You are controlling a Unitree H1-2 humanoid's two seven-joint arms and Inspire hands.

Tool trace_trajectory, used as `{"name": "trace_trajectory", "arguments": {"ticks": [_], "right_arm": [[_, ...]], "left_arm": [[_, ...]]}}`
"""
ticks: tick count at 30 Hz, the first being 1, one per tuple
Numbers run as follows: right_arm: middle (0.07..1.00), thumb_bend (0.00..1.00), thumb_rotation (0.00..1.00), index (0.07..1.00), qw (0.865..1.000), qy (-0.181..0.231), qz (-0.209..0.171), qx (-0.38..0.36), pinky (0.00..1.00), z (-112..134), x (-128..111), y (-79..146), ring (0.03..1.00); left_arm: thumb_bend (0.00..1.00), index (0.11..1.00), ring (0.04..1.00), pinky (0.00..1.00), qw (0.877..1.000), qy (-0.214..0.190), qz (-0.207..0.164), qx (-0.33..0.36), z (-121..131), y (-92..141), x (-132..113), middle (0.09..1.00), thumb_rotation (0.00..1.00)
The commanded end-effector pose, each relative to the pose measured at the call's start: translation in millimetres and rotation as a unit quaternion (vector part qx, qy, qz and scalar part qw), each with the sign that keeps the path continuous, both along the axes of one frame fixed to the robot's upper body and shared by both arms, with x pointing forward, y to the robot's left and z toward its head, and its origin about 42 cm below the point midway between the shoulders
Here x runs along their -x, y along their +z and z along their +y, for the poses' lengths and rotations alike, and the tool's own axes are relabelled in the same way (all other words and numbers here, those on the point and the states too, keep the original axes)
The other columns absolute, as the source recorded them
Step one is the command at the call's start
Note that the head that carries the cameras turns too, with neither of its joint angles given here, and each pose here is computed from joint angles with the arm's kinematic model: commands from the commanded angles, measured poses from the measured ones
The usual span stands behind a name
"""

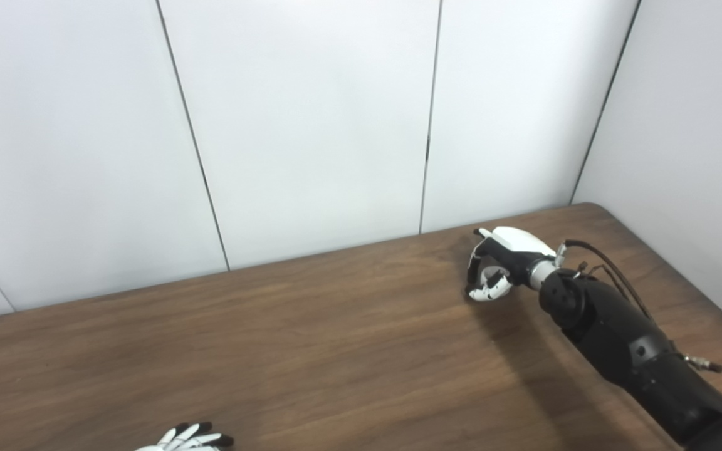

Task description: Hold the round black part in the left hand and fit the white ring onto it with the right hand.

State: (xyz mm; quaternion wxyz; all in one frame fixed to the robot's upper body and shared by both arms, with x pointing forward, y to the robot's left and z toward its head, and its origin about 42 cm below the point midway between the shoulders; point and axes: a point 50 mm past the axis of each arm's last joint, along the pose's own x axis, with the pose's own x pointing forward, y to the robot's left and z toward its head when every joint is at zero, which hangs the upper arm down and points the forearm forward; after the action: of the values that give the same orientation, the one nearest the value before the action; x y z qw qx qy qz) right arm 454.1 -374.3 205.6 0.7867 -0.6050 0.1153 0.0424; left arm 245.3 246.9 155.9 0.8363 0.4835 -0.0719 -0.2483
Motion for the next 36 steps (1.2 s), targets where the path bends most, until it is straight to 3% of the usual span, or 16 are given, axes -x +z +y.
{"name": "trace_trajectory", "arguments": {"ticks": [1, 36], "right_arm": [[1.0, 1.0, 0.31, 0.851, 0.999, -0.015, 0.047, 0.022, 0.97, -18, 8, -10, 1.0], [1.0, 1.0, 0.34, 0.886, 0.998, -0.034, 0.043, 0.041, 0.99, -39, 7, 13, 1.0]], "left_arm": [[0.52, 0.481, 0.945, 1.0, 1.0, 0.0, -0.026, 0.003, 1, 8, -6, 0.826, 0.04], [0.52, 0.481, 0.937, 1.0, 0.999, -0.004, -0.042, -0.011, -8, -4, -18, 0.817, 0.04]]}}
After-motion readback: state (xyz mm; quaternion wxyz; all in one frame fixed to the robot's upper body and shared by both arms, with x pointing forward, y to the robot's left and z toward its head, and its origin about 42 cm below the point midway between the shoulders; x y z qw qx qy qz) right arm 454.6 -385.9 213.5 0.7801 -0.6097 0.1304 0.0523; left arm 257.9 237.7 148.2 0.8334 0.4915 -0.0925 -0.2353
